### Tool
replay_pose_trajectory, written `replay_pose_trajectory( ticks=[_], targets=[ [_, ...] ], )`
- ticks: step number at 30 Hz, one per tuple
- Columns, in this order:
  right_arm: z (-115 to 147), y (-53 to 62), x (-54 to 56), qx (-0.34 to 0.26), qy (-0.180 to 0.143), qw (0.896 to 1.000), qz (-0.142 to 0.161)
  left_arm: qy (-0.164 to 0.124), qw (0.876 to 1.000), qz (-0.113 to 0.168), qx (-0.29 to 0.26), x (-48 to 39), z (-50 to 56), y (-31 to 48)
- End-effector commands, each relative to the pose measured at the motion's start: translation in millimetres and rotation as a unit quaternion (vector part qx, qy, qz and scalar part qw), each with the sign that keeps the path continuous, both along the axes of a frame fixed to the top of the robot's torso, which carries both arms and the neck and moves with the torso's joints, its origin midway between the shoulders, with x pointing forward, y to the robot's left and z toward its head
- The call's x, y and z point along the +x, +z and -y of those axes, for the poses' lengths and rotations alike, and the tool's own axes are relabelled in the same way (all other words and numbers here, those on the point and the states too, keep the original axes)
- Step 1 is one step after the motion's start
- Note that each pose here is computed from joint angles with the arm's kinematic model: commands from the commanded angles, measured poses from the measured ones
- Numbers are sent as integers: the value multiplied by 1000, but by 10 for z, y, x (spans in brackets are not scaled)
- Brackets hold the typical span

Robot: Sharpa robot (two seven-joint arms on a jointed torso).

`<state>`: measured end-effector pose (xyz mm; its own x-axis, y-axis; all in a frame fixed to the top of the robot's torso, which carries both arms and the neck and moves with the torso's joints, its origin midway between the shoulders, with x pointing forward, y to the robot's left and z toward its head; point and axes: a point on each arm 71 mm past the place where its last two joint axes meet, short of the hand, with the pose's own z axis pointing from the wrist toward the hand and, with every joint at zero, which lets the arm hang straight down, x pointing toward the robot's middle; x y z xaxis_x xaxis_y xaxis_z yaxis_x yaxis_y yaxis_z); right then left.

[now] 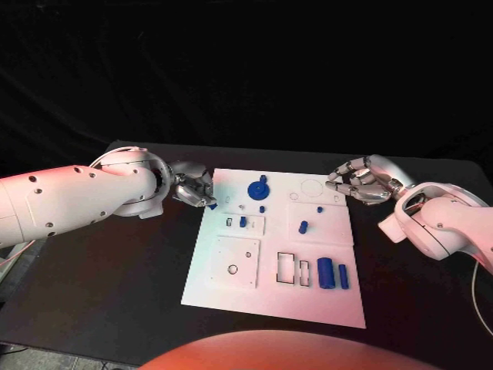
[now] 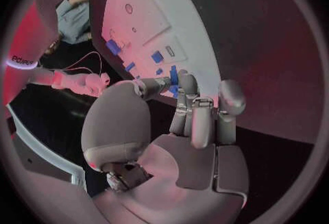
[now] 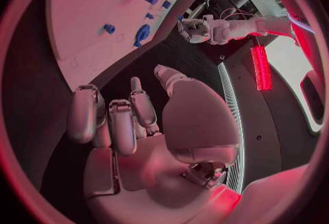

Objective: Assemble the parts on the task board

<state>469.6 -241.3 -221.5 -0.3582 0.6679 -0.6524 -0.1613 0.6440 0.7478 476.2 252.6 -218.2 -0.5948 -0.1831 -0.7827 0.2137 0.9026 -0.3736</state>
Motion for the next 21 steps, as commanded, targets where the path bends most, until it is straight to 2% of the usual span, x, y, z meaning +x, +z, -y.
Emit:
replay_pose_trajectory(
  ticks=[1, 12, 21],
  targets=[
    [-13, -7, -5, -2, 5, 1000, -3, 87, 995, -19, -36, -29, -39, -28],
    [-23, -8, -6, -2, 6, 1000, -4, 131, 990, -21, -49, -131, 35, -147],
    [-26, -7, -7, -1, 6, 1000, -3, 142, 988, -15, -54, -158, 132, -212]
  ],
)
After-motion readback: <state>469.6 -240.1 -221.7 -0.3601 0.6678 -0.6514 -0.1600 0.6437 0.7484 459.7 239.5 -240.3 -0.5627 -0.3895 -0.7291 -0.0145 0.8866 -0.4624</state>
